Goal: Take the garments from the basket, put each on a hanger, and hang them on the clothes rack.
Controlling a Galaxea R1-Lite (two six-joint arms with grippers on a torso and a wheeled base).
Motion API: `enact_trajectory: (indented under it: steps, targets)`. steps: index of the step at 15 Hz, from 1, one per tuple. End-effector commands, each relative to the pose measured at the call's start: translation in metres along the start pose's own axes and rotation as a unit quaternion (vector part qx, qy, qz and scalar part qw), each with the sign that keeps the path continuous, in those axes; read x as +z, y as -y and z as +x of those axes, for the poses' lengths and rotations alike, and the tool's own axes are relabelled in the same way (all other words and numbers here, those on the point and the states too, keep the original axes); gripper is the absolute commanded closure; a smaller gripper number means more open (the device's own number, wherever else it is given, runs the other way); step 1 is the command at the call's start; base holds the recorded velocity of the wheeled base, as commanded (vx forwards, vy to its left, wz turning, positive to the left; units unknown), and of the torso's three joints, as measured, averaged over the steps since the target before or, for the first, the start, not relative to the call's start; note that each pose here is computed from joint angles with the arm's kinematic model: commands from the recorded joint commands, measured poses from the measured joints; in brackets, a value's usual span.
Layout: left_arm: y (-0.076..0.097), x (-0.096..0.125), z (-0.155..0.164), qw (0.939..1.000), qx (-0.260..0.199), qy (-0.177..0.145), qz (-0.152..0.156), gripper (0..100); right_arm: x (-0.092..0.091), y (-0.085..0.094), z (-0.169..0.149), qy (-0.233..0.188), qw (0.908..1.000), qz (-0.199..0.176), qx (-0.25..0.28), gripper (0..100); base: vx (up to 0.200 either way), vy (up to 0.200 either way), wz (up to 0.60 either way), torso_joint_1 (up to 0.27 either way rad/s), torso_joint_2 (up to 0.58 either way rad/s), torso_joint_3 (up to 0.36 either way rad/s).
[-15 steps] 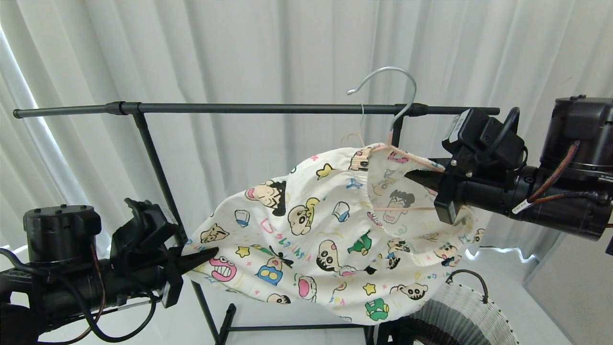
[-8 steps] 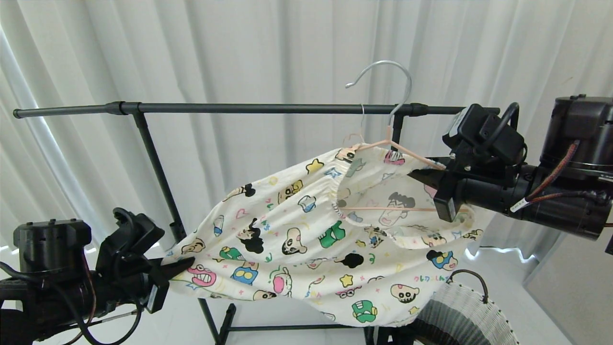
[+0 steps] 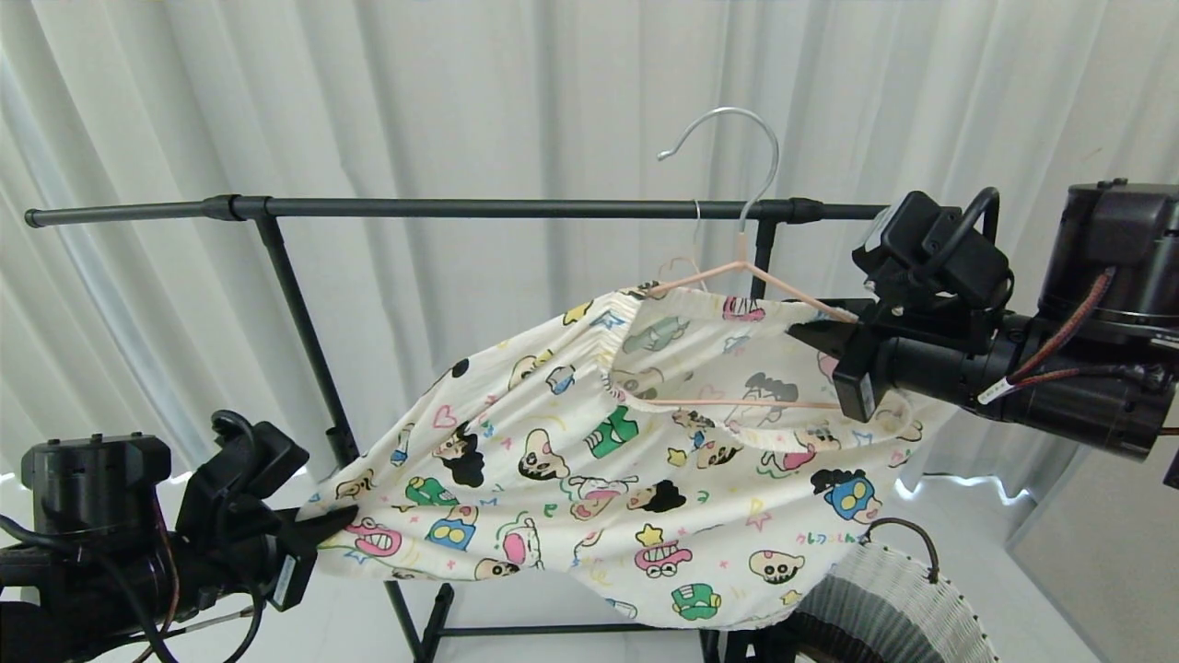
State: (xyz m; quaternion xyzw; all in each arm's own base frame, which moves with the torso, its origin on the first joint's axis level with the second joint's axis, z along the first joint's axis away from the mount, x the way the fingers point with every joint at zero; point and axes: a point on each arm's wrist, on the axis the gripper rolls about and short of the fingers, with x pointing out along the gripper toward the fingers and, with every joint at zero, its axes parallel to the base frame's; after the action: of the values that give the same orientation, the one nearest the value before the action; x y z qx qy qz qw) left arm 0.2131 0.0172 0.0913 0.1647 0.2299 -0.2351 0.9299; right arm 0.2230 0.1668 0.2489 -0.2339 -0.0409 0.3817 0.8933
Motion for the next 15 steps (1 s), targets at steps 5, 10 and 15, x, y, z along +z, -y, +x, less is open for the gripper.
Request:
enact_trajectory:
  steps: [5,10,15]
  targets:
    - [0.0,0.005,-0.005,0.9999,0.004,0.013,-0.001,0,-0.001,-0.001,0.001,-0.002,1.0,0.0,0.0,100,0.0,0.0,0.0,0.0,0.0,0.0]
    - [0.003,0.028,-0.029,0.9916,0.025,0.075,-0.102,0,-0.005,-0.002,0.005,-0.017,0.9996,0.017,-0.011,100,0.0,0.0,0.0,0.0,0.0,0.0]
    - [0.003,0.04,-0.045,0.9849,0.058,0.107,-0.123,0,-0.02,-0.005,0.017,-0.062,0.9967,0.035,-0.038,100,0.0,0.0,0.0,0.0,0.0,0.0]
